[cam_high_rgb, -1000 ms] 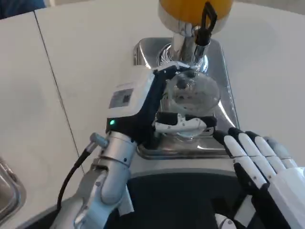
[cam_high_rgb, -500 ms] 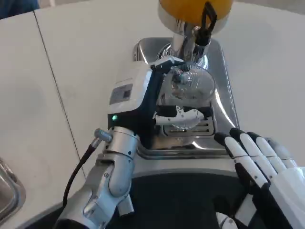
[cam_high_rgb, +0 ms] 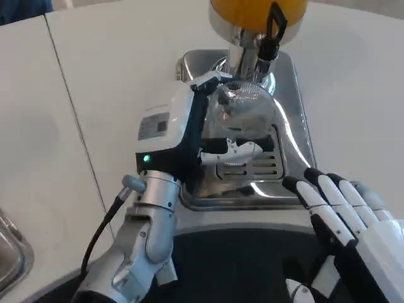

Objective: Grasp the cup under the faucet to collect the drink, then remove the cup.

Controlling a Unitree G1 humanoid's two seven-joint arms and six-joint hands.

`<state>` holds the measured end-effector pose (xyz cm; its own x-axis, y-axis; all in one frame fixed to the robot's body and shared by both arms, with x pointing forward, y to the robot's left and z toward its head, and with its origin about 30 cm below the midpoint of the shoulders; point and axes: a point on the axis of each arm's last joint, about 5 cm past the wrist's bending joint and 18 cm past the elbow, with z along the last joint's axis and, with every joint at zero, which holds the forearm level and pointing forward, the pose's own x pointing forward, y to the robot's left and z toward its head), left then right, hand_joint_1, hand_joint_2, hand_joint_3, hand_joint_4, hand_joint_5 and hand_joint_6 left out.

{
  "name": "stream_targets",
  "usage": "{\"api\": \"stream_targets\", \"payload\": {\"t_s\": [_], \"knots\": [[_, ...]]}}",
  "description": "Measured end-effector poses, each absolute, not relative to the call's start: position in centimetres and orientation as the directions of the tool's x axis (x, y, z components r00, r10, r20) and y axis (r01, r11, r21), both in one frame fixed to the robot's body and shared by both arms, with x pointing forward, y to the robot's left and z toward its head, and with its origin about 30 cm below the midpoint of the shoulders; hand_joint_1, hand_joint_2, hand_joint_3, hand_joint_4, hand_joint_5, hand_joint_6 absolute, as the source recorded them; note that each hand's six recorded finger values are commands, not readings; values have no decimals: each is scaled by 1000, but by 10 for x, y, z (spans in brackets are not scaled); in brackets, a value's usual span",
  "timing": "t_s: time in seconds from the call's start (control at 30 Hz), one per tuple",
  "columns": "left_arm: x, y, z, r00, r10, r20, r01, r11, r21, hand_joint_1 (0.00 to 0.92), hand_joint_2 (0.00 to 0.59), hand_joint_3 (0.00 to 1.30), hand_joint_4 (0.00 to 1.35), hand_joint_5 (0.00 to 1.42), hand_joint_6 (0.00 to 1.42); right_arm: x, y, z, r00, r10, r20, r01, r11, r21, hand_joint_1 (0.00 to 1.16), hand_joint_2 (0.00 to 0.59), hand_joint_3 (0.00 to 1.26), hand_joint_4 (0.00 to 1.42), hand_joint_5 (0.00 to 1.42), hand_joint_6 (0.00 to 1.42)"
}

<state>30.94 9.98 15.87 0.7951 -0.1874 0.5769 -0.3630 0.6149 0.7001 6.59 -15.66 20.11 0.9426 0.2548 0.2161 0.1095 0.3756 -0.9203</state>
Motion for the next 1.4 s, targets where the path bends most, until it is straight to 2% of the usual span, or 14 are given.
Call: {"api": "stream_targets", "payload": {"t_s": [0.03, 0.1, 0.33, 0.73, 0.93, 1.03, 1.17, 1.2, 1.27, 1.4], "knots": [[309, 100, 159, 795, -187, 577, -364, 614, 701, 432, 12, 496, 600, 992, 1252, 66, -157, 201, 942, 254, 217, 110, 376, -920, 303, 585, 74, 0, 0, 0], [309, 100, 159, 796, -187, 576, -364, 612, 702, 373, 22, 439, 529, 959, 1182, 67, -156, 201, 942, 256, 216, 108, 378, -920, 303, 585, 74, 0, 0, 0], [309, 101, 158, 801, -183, 570, -354, 622, 698, 299, 26, 313, 360, 845, 1040, 67, -156, 201, 943, 257, 213, 102, 385, -917, 308, 580, 75, 0, 0, 0], [304, 112, 158, 797, -183, 575, -357, 625, 694, 188, 0, 280, 323, 775, 972, 68, -156, 201, 944, 253, 213, 103, 388, -916, 317, 577, 76, 0, 0, 0], [295, 133, 161, 795, -142, 590, -383, 637, 669, 158, 0, 272, 314, 755, 944, 69, -155, 201, 944, 252, 211, 100, 392, -915, 320, 577, 76, 0, 0, 0], [286, 152, 163, 787, -116, 605, -423, 612, 668, 147, 0, 271, 313, 735, 924, 69, -155, 201, 944, 251, 213, 100, 395, -913, 321, 577, 76, 0, 0, 0], [277, 168, 166, 780, -105, 618, -453, 587, 671, 142, 0, 175, 208, 606, 739, 69, -155, 201, 944, 248, 216, 103, 402, -910, 322, 573, 76, 0, 0, 0], [271, 172, 167, 776, -111, 621, -459, 577, 676, 143, 4, 122, 143, 521, 610, 69, -154, 201, 945, 246, 218, 104, 405, -908, 322, 571, 76, 0, 0, 0], [261, 180, 168, 777, -126, 616, -463, 549, 696, 147, 11, 14, 37, 402, 459, 69, -154, 201, 945, 242, 220, 106, 410, -906, 322, 568, 76, 0, 0, 0], [242, 191, 165, 801, -191, 567, -431, 473, 769, 93, 43, 0, 0, 148, 214, 70, -153, 200, 946, 234, 224, 109, 420, -901, 321, 565, 76, 0, 0, 0]]}}
